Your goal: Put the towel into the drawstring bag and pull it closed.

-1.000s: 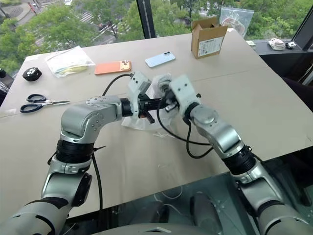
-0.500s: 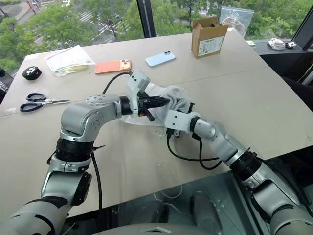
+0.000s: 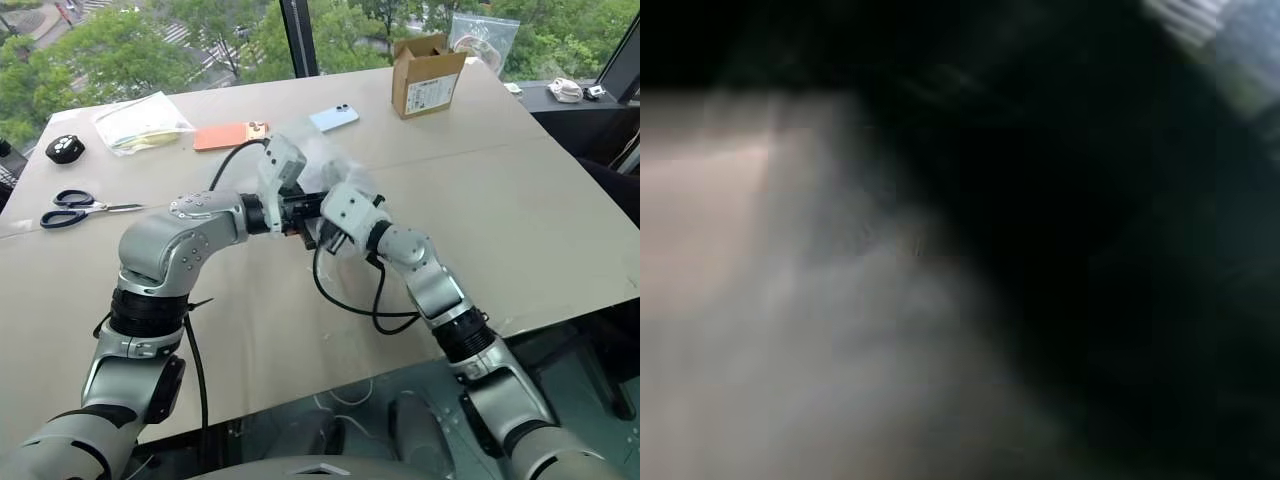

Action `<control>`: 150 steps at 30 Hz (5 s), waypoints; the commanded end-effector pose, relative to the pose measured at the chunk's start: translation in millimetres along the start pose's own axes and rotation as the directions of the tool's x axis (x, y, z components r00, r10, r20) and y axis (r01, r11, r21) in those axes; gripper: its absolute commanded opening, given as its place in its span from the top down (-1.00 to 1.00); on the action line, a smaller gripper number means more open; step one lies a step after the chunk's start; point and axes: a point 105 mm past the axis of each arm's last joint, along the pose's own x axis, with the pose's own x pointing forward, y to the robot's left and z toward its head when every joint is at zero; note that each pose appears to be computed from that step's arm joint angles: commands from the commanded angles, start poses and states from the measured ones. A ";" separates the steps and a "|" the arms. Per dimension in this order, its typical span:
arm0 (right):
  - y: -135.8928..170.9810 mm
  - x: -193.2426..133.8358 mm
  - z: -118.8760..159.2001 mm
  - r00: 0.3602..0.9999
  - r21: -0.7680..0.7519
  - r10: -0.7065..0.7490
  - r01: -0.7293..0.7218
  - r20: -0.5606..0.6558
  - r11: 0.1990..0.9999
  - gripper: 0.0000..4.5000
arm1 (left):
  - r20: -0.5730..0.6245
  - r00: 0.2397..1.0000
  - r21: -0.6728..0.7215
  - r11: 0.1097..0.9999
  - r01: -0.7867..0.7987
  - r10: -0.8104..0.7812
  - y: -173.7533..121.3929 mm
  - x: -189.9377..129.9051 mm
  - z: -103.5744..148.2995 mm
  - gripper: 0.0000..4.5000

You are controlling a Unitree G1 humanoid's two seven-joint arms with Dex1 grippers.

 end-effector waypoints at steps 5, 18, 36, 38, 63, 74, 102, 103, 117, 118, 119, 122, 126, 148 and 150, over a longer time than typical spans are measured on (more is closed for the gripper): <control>-15.9 -15.5 13.3 0.985 0.685 -0.115 -0.007 0.132 0.729 0.99 | -0.013 1.000 0.020 1.000 0.004 -0.004 1.1 -1.4 -3.0 1.00; -4.5 -34.7 18.8 0.987 0.729 -0.057 -0.070 0.148 0.681 -0.97 | 0.022 0.979 -0.001 0.980 -0.201 0.201 42.0 -0.5 0.6 1.00; -66.3 -106.9 -44.4 0.991 0.157 -0.079 0.095 -0.105 0.983 -0.97 | 0.022 0.974 0.004 0.974 -0.226 0.226 49.1 -1.5 -4.1 1.00; -65.7 -104.6 -56.5 0.986 0.080 -0.068 0.081 -0.151 0.993 -0.97 | 0.018 0.975 0.010 0.975 -0.224 0.223 48.6 -1.6 -4.9 1.00; -117.3 -57.8 -32.7 0.924 0.065 -0.378 0.374 0.058 0.925 0.98 | 0.005 0.971 0.009 0.971 -0.239 0.239 50.4 -2.5 -10.6 1.00; -116.9 -63.1 -28.0 0.919 0.039 -0.391 0.390 0.038 0.920 1.00 | 0.172 0.966 -0.032 0.981 -0.191 0.194 50.8 -8.3 19.5 0.75; -105.8 -45.0 -7.1 0.929 0.075 -0.362 0.357 0.082 0.931 1.00 | -0.086 0.996 -0.147 0.989 0.023 -0.036 -20.1 -41.3 -75.1 0.07; -105.6 -44.9 -6.7 0.929 0.075 -0.361 0.356 0.083 0.932 1.00 | -0.086 0.996 -0.137 0.991 0.000 -0.012 -17.8 -38.4 -76.9 0.07; -104.1 -46.8 -10.0 0.931 0.078 -0.357 0.352 0.072 0.933 1.00 | -0.014 0.998 -0.213 0.975 -0.066 0.065 -21.4 -6.6 -85.5 0.07; -103.8 -46.8 -10.0 0.931 0.079 -0.357 0.352 0.072 0.933 1.00 | -0.016 0.996 -0.231 0.969 -0.084 0.083 -20.1 -5.0 -87.0 0.07; -103.4 -46.9 -10.1 0.931 0.079 -0.357 0.352 0.072 0.933 1.00 | -0.015 0.995 -0.241 0.966 -0.096 0.096 -19.6 -3.9 -87.9 0.07; -103.4 -47.5 -10.3 0.930 0.080 -0.361 0.355 0.072 0.931 1.00 | -0.016 0.989 -0.258 0.955 -0.143 0.144 -15.5 -5.0 -90.7 0.36; -105.8 -49.9 -12.5 0.925 0.071 -0.375 0.370 0.061 0.926 1.00 | -0.044 0.955 -0.253 0.922 -0.294 0.293 1.3 -15.6 -97.6 0.98; -201.1 -125.7 -30.6 0.461 -0.061 -0.887 0.885 -0.030 0.462 1.00 | 0.660 -0.076 0.175 -0.252 -0.952 0.747 105.5 -192.3 78.2 0.98; -205.8 -132.7 -24.0 0.415 -0.055 -0.910 0.909 0.001 0.414 1.00 | 0.692 -0.096 0.162 -0.284 -0.945 0.715 109.8 -196.2 96.9 0.98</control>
